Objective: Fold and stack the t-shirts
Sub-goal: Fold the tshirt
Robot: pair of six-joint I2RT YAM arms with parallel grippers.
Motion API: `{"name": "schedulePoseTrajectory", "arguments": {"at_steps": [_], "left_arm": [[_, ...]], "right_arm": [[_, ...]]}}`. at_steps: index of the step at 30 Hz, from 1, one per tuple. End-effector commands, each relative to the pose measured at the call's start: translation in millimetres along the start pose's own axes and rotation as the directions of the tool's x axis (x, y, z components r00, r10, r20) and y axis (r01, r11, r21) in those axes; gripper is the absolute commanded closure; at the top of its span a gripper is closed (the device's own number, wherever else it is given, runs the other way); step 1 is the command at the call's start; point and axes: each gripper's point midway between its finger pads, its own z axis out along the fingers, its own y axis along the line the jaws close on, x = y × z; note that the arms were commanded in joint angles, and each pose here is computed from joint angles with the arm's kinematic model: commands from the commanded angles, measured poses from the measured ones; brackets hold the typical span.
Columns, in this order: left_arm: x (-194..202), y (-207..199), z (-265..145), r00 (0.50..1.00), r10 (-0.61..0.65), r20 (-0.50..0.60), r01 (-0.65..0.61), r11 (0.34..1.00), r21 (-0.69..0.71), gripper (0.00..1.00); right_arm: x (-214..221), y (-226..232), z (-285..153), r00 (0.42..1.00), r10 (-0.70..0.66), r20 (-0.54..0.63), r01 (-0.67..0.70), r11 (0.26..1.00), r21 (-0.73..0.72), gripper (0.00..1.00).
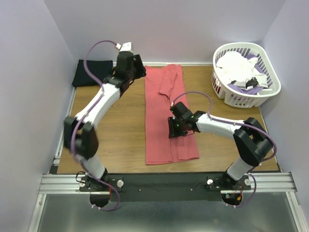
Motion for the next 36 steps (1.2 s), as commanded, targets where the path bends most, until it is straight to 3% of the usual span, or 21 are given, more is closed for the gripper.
{"name": "schedulePoseTrajectory", "arguments": {"at_steps": [1, 6, 9, 12, 18, 26, 32, 35, 36], "left_arm": [[5.3, 7.9, -67.5, 0.999, 0.0, 0.051, 0.001, 1.0, -0.019, 0.4], [64.7, 29.6, -129.3, 0.999, 0.04, -0.007, -0.04, 0.999, -0.01, 0.39], [80.5, 55.1, -156.4, 0.998, 0.066, 0.001, -0.066, 0.995, -0.069, 0.38], [70.8, 78.0, -185.7, 0.992, 0.085, 0.091, -0.071, 0.987, -0.145, 0.36], [65.9, 102.9, -205.4, 0.976, 0.109, 0.19, -0.064, 0.972, -0.227, 0.33], [67.1, 119.6, -199.6, 0.975, 0.125, 0.183, -0.064, 0.95, -0.304, 0.24], [63.2, 124.0, -198.6, 0.976, 0.101, 0.195, -0.042, 0.957, -0.285, 0.24], [61.7, 125.1, -198.4, 0.975, 0.098, 0.199, -0.039, 0.959, -0.279, 0.24], [62.3, 125.7, -198.2, 0.975, 0.099, 0.197, -0.041, 0.959, -0.28, 0.24]], "right_arm": [[32.5, -6.8, -20.2, 0.999, -0.007, -0.036, 0.013, 0.983, 0.185, 0.55], [68.7, -8.9, -35.7, 0.996, -0.002, -0.09, 0.026, 0.964, 0.264, 0.55], [80.9, -11.1, -42.0, 0.994, -0.002, -0.114, 0.033, 0.96, 0.277, 0.55], [94.5, -6.1, -42.6, 0.987, -0.011, -0.16, 0.052, 0.965, 0.255, 0.56], [111.2, -5.0, -38.8, 0.976, -0.019, -0.217, 0.076, 0.962, 0.26, 0.59], [118.8, -11.7, -33.9, 0.97, -0.013, -0.242, 0.085, 0.953, 0.29, 0.64], [120.6, -9.9, -32.8, 0.968, -0.025, -0.251, 0.1, 0.953, 0.287, 0.78], [118.0, -3.5, -37.0, 0.969, -0.031, -0.246, 0.097, 0.96, 0.263, 0.89], [117.7, -1.3, -39.1, 0.968, -0.031, -0.248, 0.096, 0.963, 0.253, 0.97]]}}
